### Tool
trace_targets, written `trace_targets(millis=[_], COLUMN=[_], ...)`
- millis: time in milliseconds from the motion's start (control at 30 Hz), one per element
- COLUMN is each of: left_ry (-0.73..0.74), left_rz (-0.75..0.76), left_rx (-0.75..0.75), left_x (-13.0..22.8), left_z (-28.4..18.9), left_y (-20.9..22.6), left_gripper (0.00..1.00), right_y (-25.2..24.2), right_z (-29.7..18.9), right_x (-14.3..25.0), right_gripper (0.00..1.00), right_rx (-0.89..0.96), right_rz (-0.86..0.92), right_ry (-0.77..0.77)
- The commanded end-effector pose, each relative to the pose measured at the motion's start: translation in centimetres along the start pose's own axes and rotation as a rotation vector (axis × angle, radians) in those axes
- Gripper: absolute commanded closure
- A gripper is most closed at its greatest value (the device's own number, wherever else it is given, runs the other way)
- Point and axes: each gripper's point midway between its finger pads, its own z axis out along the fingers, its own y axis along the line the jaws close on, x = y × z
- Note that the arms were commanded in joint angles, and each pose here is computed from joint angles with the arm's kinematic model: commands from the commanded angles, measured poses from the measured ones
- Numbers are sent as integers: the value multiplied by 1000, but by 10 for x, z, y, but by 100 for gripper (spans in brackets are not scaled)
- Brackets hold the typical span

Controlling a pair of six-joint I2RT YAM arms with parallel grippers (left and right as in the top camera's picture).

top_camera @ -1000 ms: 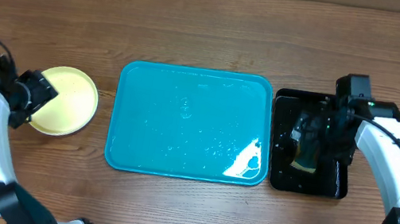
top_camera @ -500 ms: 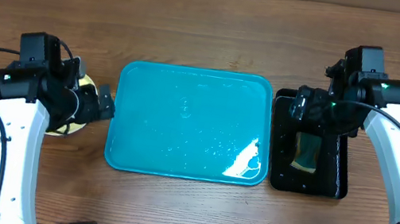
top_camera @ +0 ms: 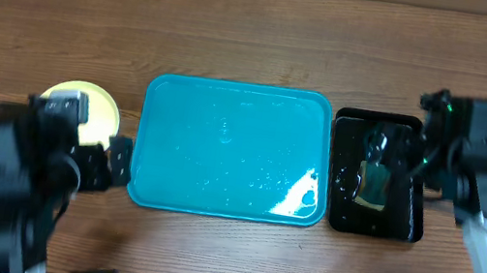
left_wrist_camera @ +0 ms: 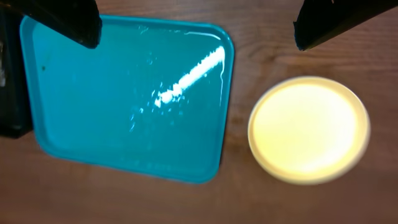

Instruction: Clean dirty plates on tray and stack at the side

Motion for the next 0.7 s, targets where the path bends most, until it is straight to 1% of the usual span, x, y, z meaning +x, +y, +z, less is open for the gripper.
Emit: trace_targets(millis=[0,100,233,367,667], left_ry=[-125,-220,-281,-253,-164], left_rz=[46,46,60,54,35], left_rx=[19,26,29,27,23], left_x=[7,10,13,22,43], left_z=[-29,-51,-66,-65,-60], left_y=[-8,-13,-16,-15,-13], left_gripper=[0,1,0,0,0], right_y=[-1,-3,-2,-1,-3], right_z=[-23,-43,-63,-68,-60], right_x=[11,21,25,27,27], right_gripper=[0,0,0,0,0], right_rx=[-15,-14,-15,-18,-11], right_rz=[-12,-25,-35,-37,-31], right_ry=[-101,-176,-240,-253,-223])
